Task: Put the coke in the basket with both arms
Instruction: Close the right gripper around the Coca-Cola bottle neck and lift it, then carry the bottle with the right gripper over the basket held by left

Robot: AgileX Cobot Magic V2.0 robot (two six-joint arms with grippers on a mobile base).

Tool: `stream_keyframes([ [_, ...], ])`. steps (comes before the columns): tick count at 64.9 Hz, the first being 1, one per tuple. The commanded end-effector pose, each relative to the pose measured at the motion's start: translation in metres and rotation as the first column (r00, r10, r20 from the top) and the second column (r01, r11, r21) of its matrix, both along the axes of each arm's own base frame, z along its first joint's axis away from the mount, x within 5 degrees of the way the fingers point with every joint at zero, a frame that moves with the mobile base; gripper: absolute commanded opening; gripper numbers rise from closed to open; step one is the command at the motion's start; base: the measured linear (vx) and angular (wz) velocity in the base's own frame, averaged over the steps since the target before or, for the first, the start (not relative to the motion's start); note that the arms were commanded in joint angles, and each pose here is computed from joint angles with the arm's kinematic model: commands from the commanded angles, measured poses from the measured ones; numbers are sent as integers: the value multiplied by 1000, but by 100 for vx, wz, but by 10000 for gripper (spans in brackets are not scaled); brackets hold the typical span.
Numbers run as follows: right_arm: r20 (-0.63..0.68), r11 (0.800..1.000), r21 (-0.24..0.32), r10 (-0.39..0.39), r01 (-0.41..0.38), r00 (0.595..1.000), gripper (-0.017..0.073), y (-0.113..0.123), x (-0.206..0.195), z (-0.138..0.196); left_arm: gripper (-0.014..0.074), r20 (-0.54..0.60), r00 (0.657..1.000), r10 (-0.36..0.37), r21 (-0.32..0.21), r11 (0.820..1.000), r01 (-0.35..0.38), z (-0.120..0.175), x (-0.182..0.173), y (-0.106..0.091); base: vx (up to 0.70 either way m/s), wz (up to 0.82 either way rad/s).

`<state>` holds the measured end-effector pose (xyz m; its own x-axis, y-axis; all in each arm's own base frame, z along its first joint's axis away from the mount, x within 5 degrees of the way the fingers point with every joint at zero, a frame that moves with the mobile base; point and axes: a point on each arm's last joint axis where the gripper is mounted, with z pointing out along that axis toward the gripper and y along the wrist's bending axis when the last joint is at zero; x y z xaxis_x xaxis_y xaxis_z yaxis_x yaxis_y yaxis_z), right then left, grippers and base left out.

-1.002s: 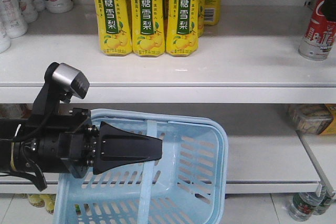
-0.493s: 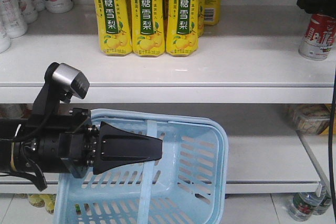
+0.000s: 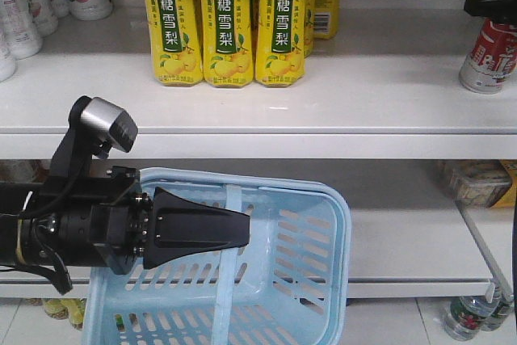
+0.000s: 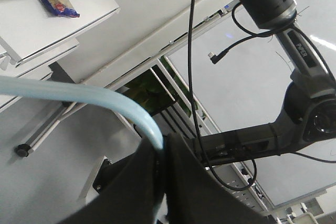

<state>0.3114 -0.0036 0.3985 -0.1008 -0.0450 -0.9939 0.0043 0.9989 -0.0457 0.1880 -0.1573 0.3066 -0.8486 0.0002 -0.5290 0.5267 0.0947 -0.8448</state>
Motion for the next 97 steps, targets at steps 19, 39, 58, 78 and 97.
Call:
stream_keyframes([
  [19,82,994,-97,52,-44,995,-8,5,-95,68,-7,39,989,-146,-176,973,150,28,-18,1,0,0],
  [39,12,966,-11,257,-257,966,-5,25,-169,79,-7,39,989,-146,-176,973,150,28,-18,1,0,0],
  [58,-112,799,117,601,-590,791,-5,57,-185,67,-7,39,989,-146,-176,973,150,28,-18,1,0,0],
  [78,-223,710,192,704,-678,674,-5,65,-185,56,-7,39,989,-146,-176,973,150,28,-18,1,0,0],
  [97,-278,673,215,737,-708,616,-5,68,-190,51,-7,39,989,-146,-176,973,150,28,-18,1,0,0],
])
